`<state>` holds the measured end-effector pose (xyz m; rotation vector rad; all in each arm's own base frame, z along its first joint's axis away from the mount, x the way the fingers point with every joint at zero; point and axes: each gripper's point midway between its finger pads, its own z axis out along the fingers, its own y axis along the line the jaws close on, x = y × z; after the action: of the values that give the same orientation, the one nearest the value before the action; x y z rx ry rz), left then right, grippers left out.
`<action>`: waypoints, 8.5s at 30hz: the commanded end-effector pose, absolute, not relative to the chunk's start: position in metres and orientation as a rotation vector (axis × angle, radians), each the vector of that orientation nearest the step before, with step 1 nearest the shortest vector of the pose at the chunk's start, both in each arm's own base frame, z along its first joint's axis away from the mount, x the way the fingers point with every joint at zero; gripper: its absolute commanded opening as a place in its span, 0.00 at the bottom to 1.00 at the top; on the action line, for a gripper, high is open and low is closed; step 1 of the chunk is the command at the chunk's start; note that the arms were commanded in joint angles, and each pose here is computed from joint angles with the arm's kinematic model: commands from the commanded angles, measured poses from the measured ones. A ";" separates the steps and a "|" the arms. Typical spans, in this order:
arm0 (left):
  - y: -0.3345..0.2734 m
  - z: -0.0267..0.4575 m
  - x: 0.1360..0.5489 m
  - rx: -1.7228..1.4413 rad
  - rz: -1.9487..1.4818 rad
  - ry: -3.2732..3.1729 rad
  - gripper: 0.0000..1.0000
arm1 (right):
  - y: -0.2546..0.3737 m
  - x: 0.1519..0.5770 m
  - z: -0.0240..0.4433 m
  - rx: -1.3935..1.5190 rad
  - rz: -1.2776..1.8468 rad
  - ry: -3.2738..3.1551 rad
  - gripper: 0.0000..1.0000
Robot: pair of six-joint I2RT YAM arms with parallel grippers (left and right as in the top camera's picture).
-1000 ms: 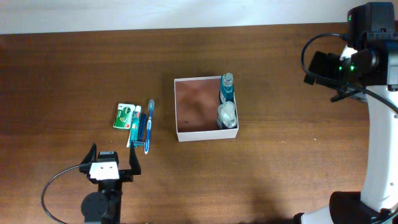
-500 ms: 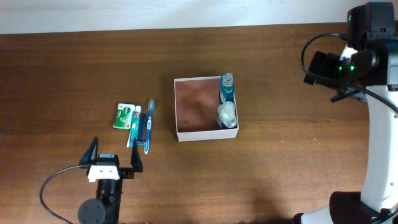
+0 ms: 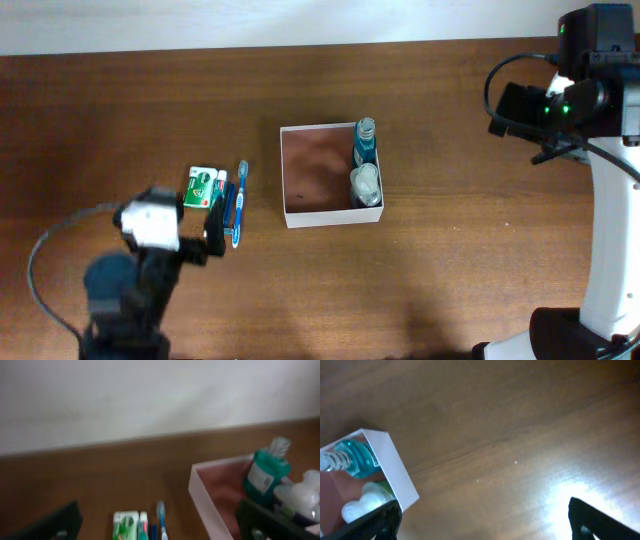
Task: Pack container
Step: 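Move the left gripper over the blue toothbrush and grasp it, then carry the toothbrush right into the box and release it, then return the left gripper to the blue razor and grasp it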
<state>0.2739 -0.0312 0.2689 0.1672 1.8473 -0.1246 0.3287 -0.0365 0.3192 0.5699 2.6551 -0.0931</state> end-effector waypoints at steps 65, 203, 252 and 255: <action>-0.061 -0.006 0.352 0.264 -0.115 2.763 0.36 | -0.040 0.329 0.320 0.571 -0.108 2.652 0.98; -0.063 0.018 0.361 0.212 0.049 2.948 0.38 | -0.040 0.329 0.320 0.571 -0.108 2.652 0.99; -0.048 -0.005 0.346 0.124 -0.022 3.046 0.25 | -0.040 0.329 0.320 0.571 -0.108 2.652 0.98; -0.048 -0.006 0.345 0.124 -0.020 3.050 0.25 | -0.040 0.329 0.320 0.571 -0.108 2.652 0.98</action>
<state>0.3523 -0.0487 0.0010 0.1132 3.0207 -0.0029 0.3283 -0.0363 0.3190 0.5709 2.6569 -0.0923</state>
